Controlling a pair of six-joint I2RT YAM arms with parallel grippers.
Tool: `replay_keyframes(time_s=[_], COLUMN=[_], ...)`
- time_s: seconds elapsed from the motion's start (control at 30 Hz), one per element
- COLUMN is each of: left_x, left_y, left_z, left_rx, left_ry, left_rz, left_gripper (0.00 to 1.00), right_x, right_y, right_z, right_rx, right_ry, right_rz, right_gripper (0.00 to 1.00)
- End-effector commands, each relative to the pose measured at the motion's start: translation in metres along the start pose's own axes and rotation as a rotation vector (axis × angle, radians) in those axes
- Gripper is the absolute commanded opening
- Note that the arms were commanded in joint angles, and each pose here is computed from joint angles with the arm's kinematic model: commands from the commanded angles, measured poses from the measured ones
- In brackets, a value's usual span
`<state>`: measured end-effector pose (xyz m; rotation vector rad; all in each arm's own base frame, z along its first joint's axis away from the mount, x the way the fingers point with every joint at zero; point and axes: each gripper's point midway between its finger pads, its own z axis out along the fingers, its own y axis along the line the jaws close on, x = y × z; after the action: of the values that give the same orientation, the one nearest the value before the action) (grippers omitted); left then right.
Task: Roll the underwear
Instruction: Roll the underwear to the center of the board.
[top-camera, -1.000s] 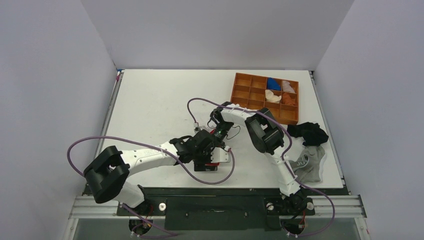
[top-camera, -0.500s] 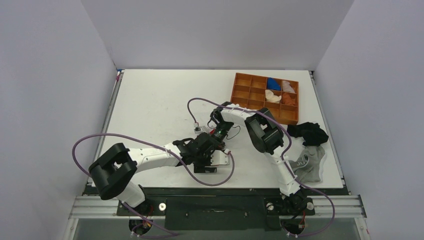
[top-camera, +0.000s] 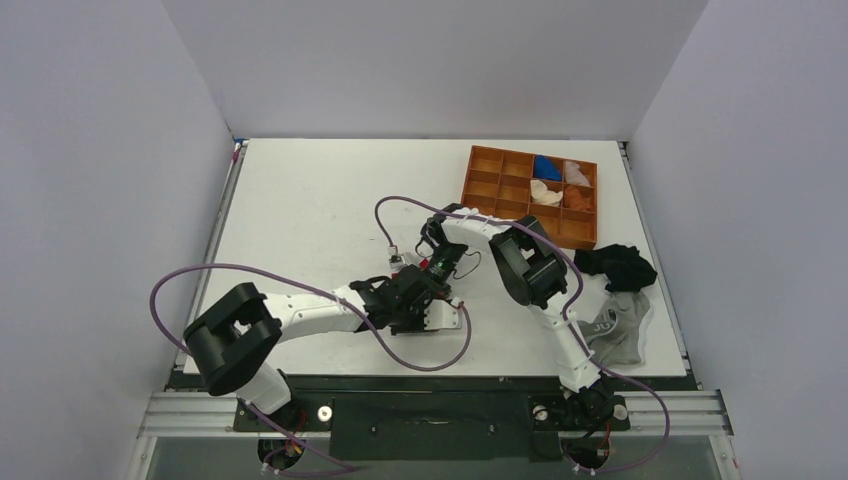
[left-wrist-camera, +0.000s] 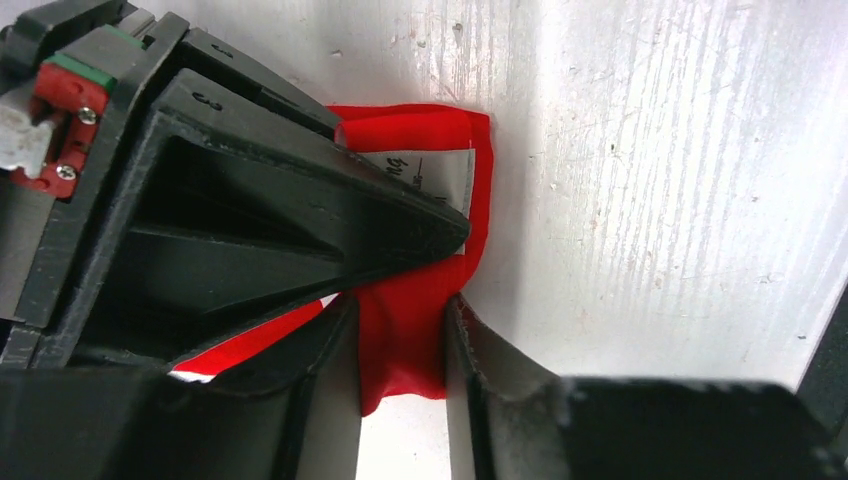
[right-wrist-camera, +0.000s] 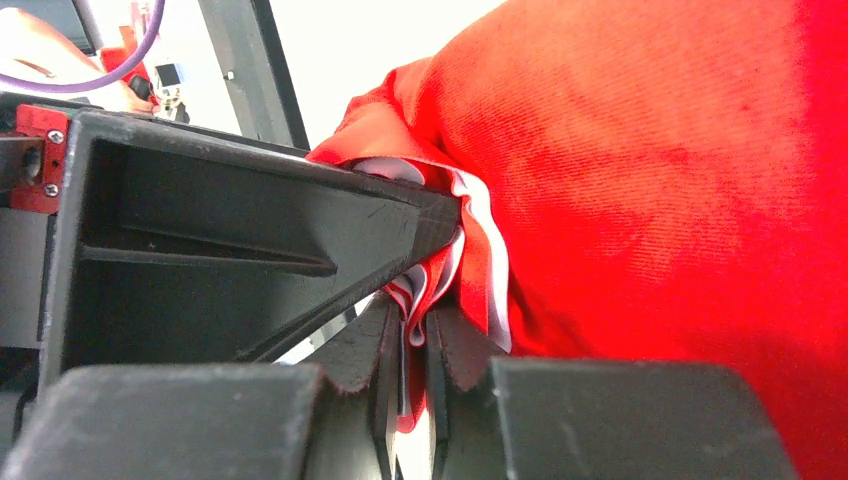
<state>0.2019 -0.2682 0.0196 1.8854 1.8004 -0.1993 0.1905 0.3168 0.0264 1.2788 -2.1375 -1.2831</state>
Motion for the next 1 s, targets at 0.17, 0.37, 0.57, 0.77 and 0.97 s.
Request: replay_keyframes(time_s=[0.17, 0.37, 0.57, 0.77, 0.97], left_x=[0.016, 0.020, 0.019, 0.024, 0.024], left_y=[-0.023, -0.025, -0.031, -0.033, -0.031], left_z=[0.002, -0.008, -0.011, -0.010, -0.010], left_rx=[0.131, 0.204, 0.297, 0.372, 0.459], left_ry=[0.070, 0.041, -0.001, 0.008, 0.017], left_rz=[-0.069, -0.138, -0.185, -0.235, -0.292], left_gripper=[0.00, 0.00, 0.00, 0.00, 0.00], right_x=[0.002, 0.000, -0.001, 0.002, 0.008], right_y=[-0.014, -0.006, 0.001, -0.007, -0.014], right_z=[-0.005, -0.024, -0.050, -0.084, -0.116], right_rx=[0.067, 0.110, 0.162, 0.220, 0.248], right_ry=[0.008, -0.031, -0.092, -0.177, -0.276], right_rz=[-0.078, -0.105, -0.131, -0.112, -0.083], right_gripper=[0.14, 0.41, 0.47, 0.47, 0.47])
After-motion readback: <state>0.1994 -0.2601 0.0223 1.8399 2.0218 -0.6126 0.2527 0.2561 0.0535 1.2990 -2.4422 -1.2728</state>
